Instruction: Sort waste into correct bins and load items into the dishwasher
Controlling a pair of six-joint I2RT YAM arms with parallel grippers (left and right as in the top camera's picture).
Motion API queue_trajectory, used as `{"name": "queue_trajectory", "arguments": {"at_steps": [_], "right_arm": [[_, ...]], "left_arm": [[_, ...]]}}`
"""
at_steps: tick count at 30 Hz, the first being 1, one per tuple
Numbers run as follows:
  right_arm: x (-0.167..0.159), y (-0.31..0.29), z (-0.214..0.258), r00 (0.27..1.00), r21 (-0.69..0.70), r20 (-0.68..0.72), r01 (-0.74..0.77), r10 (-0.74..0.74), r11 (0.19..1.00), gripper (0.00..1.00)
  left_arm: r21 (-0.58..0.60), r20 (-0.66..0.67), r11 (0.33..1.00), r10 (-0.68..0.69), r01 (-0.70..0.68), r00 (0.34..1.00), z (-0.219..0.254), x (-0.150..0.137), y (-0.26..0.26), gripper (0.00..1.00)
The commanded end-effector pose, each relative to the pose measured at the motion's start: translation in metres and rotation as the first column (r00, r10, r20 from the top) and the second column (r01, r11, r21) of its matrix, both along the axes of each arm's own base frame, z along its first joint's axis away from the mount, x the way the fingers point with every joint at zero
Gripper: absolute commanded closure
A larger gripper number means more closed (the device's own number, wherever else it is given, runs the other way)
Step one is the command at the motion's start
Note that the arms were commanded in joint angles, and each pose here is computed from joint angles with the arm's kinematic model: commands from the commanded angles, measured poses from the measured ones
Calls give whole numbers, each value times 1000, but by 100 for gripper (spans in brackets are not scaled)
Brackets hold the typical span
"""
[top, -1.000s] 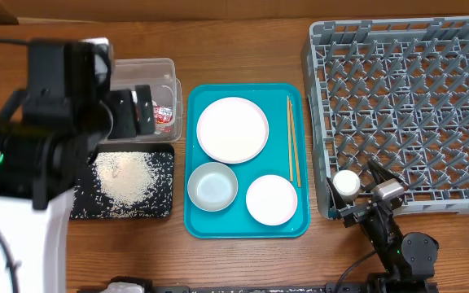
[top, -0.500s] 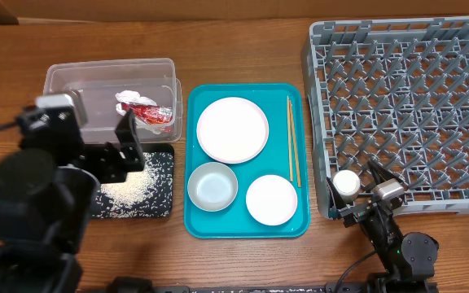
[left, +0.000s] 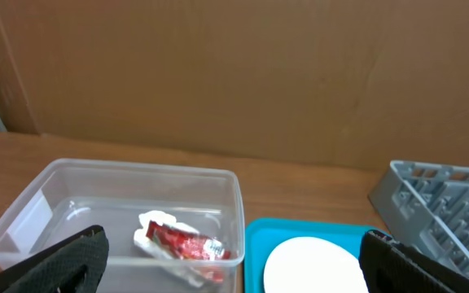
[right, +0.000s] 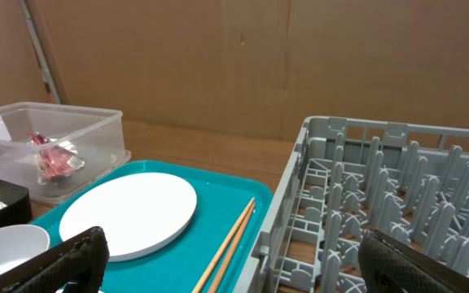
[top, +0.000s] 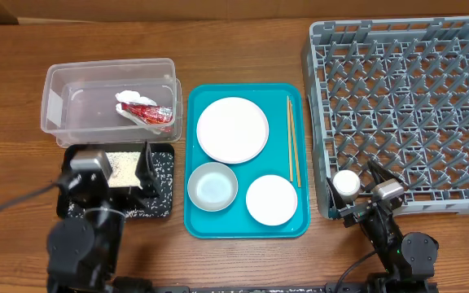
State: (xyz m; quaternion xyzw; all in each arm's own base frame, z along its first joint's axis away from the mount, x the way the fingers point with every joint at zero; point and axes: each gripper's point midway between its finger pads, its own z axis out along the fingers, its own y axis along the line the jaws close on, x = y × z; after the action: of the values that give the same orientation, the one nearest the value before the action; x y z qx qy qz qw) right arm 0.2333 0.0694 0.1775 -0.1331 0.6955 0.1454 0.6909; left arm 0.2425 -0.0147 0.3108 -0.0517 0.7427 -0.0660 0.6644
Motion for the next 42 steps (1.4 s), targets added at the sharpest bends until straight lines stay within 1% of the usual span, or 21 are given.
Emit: {"name": "queue_trajectory", "arguments": {"at_steps": [1,10,18,21,22,29,33,42], "right_arm": [[0,1,-1,1000,-3,8,-5,5,1000,0],[0,1,-1,1000,-3,8,-5,5,1000,0],[0,1,-1,1000,-3,8,-5,5,1000,0],[0,1,-1,1000,-3,8,-5,5,1000,0],[0,1,-1,1000,-3,8,-5,5,1000,0],[0,1,-1,1000,-3,8,-5,5,1000,0],[0,1,-1,1000,-3,8,-5,5,1000,0],[0,1,-1,1000,-3,8,-5,5,1000,0]], "left_arm": [[3,30,1000,-11,11,1000,-20,-6,-1,0],[-11,140,1000,-10,11,990,-63,-12,0,0],[-22,228,1000,-12,17,974,-91,-3,-2,0],[-18,213,999,-36,41,976,-111,2,-7,0],[-17,183,999,-45,49,982,-118,2,-9,0],[-17,141,999,-48,51,989,-128,3,-9,0],[-7,30,999,-49,49,998,-155,2,-9,0],[-8,28,998,-55,55,998,-156,3,-10,0]]}}
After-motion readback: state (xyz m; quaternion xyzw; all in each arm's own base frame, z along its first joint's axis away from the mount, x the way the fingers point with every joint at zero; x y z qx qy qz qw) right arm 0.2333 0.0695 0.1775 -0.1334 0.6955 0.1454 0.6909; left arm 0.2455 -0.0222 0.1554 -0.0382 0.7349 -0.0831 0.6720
